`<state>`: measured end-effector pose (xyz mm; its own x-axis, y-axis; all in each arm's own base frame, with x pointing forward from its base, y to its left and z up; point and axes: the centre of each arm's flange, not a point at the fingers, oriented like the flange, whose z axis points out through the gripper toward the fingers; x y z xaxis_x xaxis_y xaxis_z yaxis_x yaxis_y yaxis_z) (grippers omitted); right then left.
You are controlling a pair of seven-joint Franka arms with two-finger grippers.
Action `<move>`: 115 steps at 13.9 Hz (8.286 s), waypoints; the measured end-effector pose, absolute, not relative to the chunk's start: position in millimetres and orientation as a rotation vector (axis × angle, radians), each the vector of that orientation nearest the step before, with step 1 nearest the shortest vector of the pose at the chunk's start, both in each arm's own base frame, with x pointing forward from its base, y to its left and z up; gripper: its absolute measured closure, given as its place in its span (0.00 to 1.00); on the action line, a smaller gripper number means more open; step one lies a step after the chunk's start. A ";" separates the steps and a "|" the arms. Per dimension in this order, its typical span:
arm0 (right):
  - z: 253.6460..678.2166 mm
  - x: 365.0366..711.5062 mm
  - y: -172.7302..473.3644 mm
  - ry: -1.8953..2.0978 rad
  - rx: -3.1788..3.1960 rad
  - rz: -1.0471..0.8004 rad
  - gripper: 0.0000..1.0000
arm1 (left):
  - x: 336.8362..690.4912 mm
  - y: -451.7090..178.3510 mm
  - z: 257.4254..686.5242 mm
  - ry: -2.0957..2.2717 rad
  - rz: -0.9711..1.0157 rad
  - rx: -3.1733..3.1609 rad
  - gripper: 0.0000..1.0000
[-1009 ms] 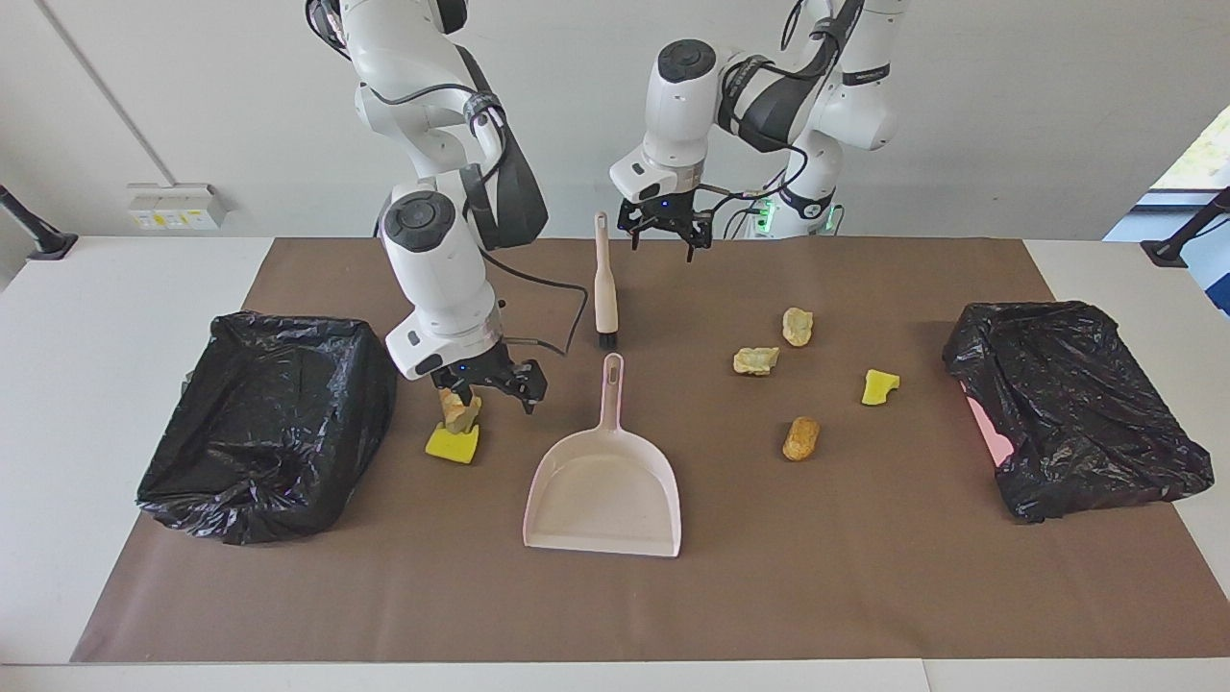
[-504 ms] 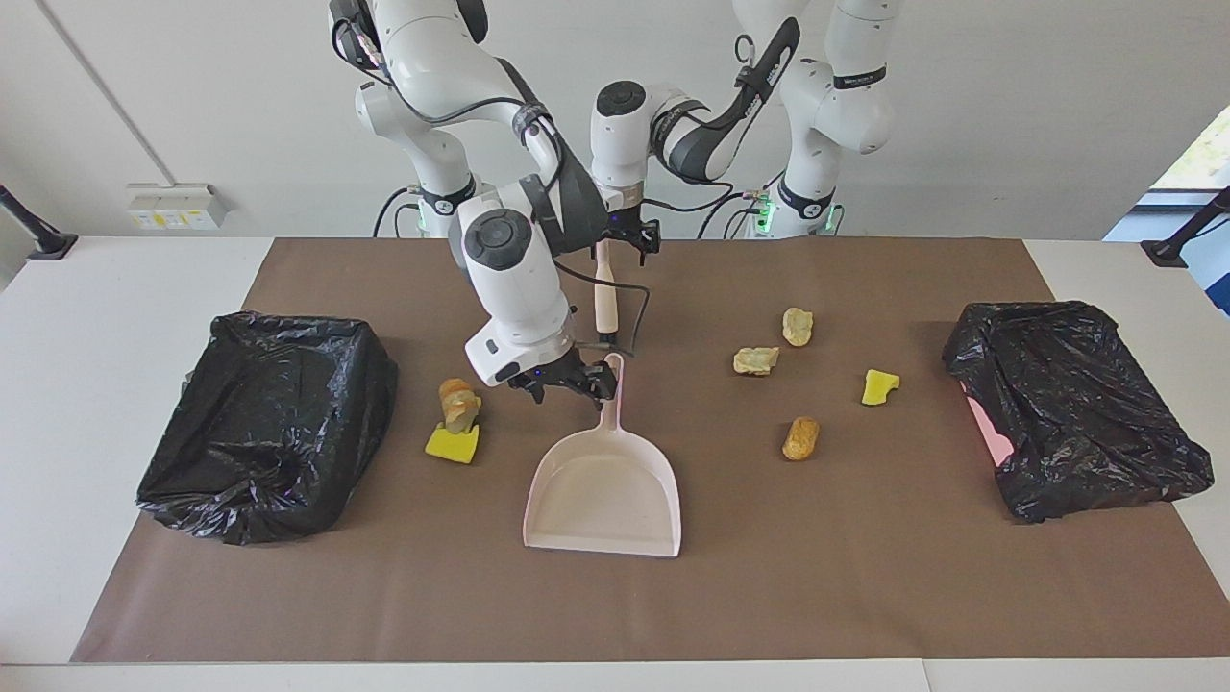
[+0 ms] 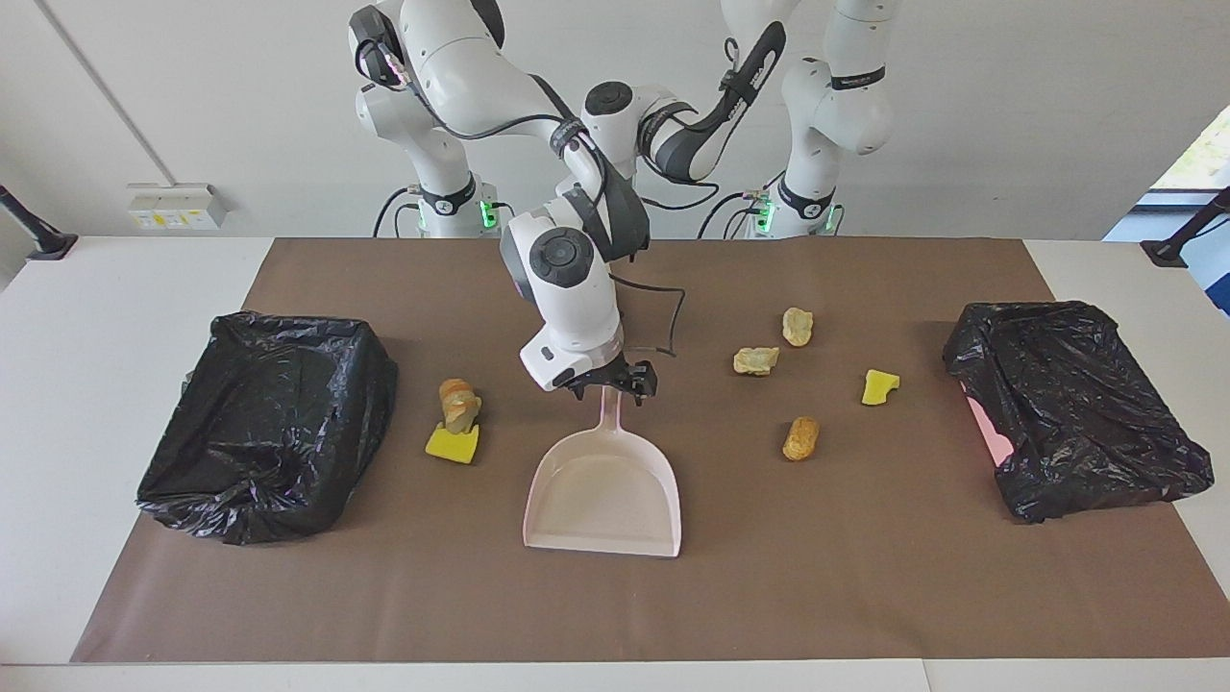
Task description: Sweep and dump trash in bin
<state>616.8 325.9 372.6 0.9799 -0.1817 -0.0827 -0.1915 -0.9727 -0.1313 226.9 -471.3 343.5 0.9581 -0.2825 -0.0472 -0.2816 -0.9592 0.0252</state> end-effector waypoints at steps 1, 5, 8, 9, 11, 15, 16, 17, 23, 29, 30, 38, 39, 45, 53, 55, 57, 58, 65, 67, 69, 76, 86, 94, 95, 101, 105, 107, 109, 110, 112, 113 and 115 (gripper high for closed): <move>370.2 615.9 327.0 0.267 -2.992 0.109 0.00 | 222.8 -472.7 343.3 -0.451 -0.090 3.090 0.15; 357.2 610.4 333.8 0.211 -3.019 0.126 0.00 | 215.8 -473.9 342.2 -0.434 -0.139 3.090 0.25; 345.6 606.5 331.7 0.173 -3.031 0.145 0.08 | 204.2 -479.1 343.5 -0.430 -0.174 3.071 0.40; 343.1 605.6 331.2 0.160 -3.034 0.148 0.21 | 198.7 -481.4 343.8 -0.438 -0.183 3.066 0.55; 343.0 605.8 330.6 0.149 -3.043 0.142 0.46 | 195.1 -481.8 343.2 -0.447 -0.195 3.071 0.59; 349.2 611.4 323.3 0.126 -3.078 0.096 0.68 | 204.0 -473.4 353.9 -0.458 -0.228 3.084 0.73; 352.5 614.0 319.3 0.091 -3.083 0.081 0.68 | 211.5 -467.7 363.1 -0.454 -0.247 3.092 0.73; 359.7 617.4 313.8 0.020 -3.079 0.061 0.68 | 219.2 -460.4 373.7 -0.447 -0.275 3.105 0.73; 459.8 622.7 211.6 -0.602 -3.016 0.081 0.68 | 294.4 -371.2 419.6 -0.306 -0.315 3.284 0.73; 533.3 567.5 156.6 -1.224 -2.798 0.223 0.68 | 385.3 -257.5 439.9 0.062 -0.254 3.333 0.73; 529.9 563.2 148.2 -1.358 -2.736 0.241 0.68 | 395.5 -240.5 437.8 0.112 -0.242 3.350 0.73; 451.0 548.4 226.2 -1.808 -2.515 0.321 0.68 | 447.5 -94.6 393.1 0.372 -0.148 3.401 0.73; 439.5 543.5 239.9 -1.835 -2.500 0.324 0.68 | 448.8 -79.5 386.4 0.381 -0.165 3.401 0.73; 395.1 516.6 270.7 -1.814 -2.539 0.383 0.68 | 425.2 -51.9 341.1 0.398 -0.334 3.407 0.73; 353.6 505.0 309.8 -1.835 -2.549 0.322 0.68 | 389.0 -133.4 330.3 0.217 -0.412 3.324 0.73; 354.2 505.8 309.1 -1.833 -2.551 0.320 0.68 | 383.6 -158.1 333.6 0.143 -0.413 3.278 0.73; 354.2 505.8 309.1 -1.833 -2.551 0.320 0.68 | 383.7 -177.7 340.9 0.090 -0.399 3.261 0.73; 354.2 505.8 309.1 -1.833 -2.551 0.320 0.68 | 387.8 -184.8 347.2 0.076 -0.393 3.259 0.73; 354.3 505.8 309.1 -1.832 -2.551 0.320 0.68 | 381.7 -199.9 387.8 0.343 -0.591 3.308 0.73; 353.5 505.8 308.2 -1.837 -2.547 0.323 0.68 | 369.9 -206.7 388.6 0.491 -0.630 3.334 0.73; 352.1 505.8 306.8 -1.842 -2.542 0.324 0.68 | 362.8 -205.0 389.1 0.633 -0.667 3.346 0.73; 345.4 503.6 304.6 -1.858 -2.534 0.313 0.68 | 335.2 -193.8 379.2 1.092 -0.675 3.272 0.73; 343.4 502.3 304.8 -1.874 -2.533 0.318 0.68 | 367.8 -224.1 352.5 1.069 -0.598 3.075 0.73; 343.3 502.2 304.8 -1.874 -2.533 0.318 0.68 | 385.6 -230.7 354.4 0.048 -0.528 3.105 0.73; 343.3 502.2 304.8 -1.874 -2.533 0.318 0.68 | 385.2 -233.3 354.0 -0.035 -0.520 3.096 0.73; 343.2 502.2 304.8 -1.874 -2.533 0.318 0.68 | 360.5 -280.7 357.3 -0.422 -0.484 2.975 0.73; 343.2 502.1 304.7 -1.874 -2.533 0.318 0.68 | 347.5 -311.9 368.9 -0.642 -0.423 2.920 0.73; 343.2 502.1 304.7 -1.874 -2.533 0.318 0.68 | 355.2 -318.5 384.5 -0.661 -0.402 2.906 0.73; 343.2 502.1 304.7 -1.874 -2.533 0.318 0.68 | 368.8 -315.1 406.7 -0.651 -0.424 2.903 0.73; 343.2 502.1 304.7 -1.874 -2.533 0.318 0.68 | 380.7 -306.1 415.9 -0.633 -0.409 2.919 0.73; 343.1 502.1 304.7 -1.874 -2.533 0.318 0.68 | 407.1 -276.9 423.3 -0.641 -0.349 3.007 0.73; 343.1 502.1 304.7 -1.874 -2.533 0.318 0.68 | 418.6 -262.8 423.6 -0.643 -0.326 3.051 0.73; 343.2 502.1 304.7 -1.874 -2.533 0.318 0.68 | 448.0 -230.4 423.2 -0.622 -0.306 3.083 0.73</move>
<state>502.1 304.7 343.2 0.2796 0.9439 -0.1756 0.9490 -0.2995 -0.0987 448.0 -230.4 423.2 0.9038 -0.3822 -0.1928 -0.3858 -0.9224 0.0199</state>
